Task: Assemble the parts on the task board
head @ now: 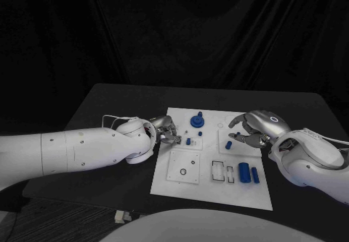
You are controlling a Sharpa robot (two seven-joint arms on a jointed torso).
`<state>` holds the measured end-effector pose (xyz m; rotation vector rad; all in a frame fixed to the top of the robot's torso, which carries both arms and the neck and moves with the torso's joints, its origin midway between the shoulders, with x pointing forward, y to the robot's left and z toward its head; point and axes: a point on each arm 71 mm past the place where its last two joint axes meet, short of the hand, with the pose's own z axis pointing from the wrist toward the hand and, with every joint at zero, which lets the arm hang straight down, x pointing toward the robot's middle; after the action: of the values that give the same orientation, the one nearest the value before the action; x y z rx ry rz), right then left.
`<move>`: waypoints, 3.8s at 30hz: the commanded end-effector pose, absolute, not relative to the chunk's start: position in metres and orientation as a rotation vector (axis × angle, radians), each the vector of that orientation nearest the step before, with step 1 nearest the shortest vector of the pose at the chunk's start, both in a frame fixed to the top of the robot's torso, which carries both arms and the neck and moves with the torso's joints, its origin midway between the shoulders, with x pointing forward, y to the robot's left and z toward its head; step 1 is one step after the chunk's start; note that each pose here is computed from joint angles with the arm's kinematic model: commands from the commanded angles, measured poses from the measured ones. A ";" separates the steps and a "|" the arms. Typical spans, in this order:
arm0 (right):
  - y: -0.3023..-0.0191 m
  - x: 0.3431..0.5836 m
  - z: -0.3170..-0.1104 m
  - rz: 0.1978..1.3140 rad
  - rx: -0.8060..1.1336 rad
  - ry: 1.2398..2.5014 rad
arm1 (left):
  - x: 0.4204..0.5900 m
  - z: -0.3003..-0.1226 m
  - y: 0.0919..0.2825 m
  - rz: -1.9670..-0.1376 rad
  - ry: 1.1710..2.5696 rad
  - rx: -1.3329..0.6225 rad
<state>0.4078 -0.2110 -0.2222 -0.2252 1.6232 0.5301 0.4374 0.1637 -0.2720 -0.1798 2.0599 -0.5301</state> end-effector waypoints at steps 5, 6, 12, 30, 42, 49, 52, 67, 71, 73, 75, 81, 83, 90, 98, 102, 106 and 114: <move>-0.211 0.407 -0.222 0.535 -0.223 1.611 | 0.436 -0.274 0.164 -0.536 2.081 -0.162; -0.211 0.407 -0.222 0.534 -0.223 1.611 | 0.435 -0.274 0.164 -0.536 2.082 -0.161; -0.211 0.407 -0.222 0.534 -0.223 1.612 | 0.435 -0.275 0.162 -0.540 2.083 -0.160; -0.211 0.407 -0.222 0.534 -0.222 1.612 | 0.435 -0.278 0.161 -0.532 2.099 -0.153; -0.211 0.407 -0.222 0.534 -0.222 1.612 | 0.435 -0.281 0.162 -0.520 2.118 -0.149; -0.211 0.407 -0.222 0.534 -0.222 1.612 | 0.434 -0.283 0.162 -0.514 2.132 -0.144; -0.211 0.407 -0.222 0.534 -0.222 1.612 | 0.434 -0.283 0.162 -0.510 2.139 -0.141; -0.211 0.407 -0.222 0.534 -0.223 1.613 | 0.434 -0.286 0.162 -0.500 2.158 -0.131; -0.211 0.407 -0.222 0.535 -0.224 1.613 | 0.434 -0.286 0.163 -0.497 2.162 -0.130; -0.211 0.407 -0.222 0.534 -0.224 1.613 | 0.434 -0.286 0.163 -0.495 2.164 -0.129; -0.211 0.407 -0.222 0.534 -0.224 1.613 | 0.434 -0.287 0.163 -0.493 2.166 -0.129; -0.211 0.407 -0.223 0.534 -0.224 1.614 | 0.434 -0.287 0.164 -0.489 2.170 -0.128; -0.211 0.407 -0.223 0.534 -0.227 1.613 | 0.434 -0.287 0.164 -0.487 2.171 -0.128; -0.211 0.407 -0.223 0.534 -0.230 1.612 | 0.434 -0.288 0.164 -0.483 2.176 -0.127; -0.211 0.407 -0.223 0.533 -0.230 1.612 | 0.434 -0.288 0.165 -0.480 2.178 -0.127; -0.211 0.407 -0.223 0.532 -0.229 1.612 | 0.434 -0.288 0.166 -0.479 2.177 -0.129; -0.211 0.407 -0.223 0.532 -0.229 1.612 | 0.434 -0.288 0.167 -0.481 2.176 -0.130; -0.211 0.407 -0.223 0.532 -0.229 1.613 | 0.433 -0.286 0.168 -0.499 2.159 -0.133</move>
<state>0.4077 -0.2116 -0.2227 -0.2272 1.6235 0.5294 0.4367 0.1666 -0.2805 -0.1379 2.1334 -0.5044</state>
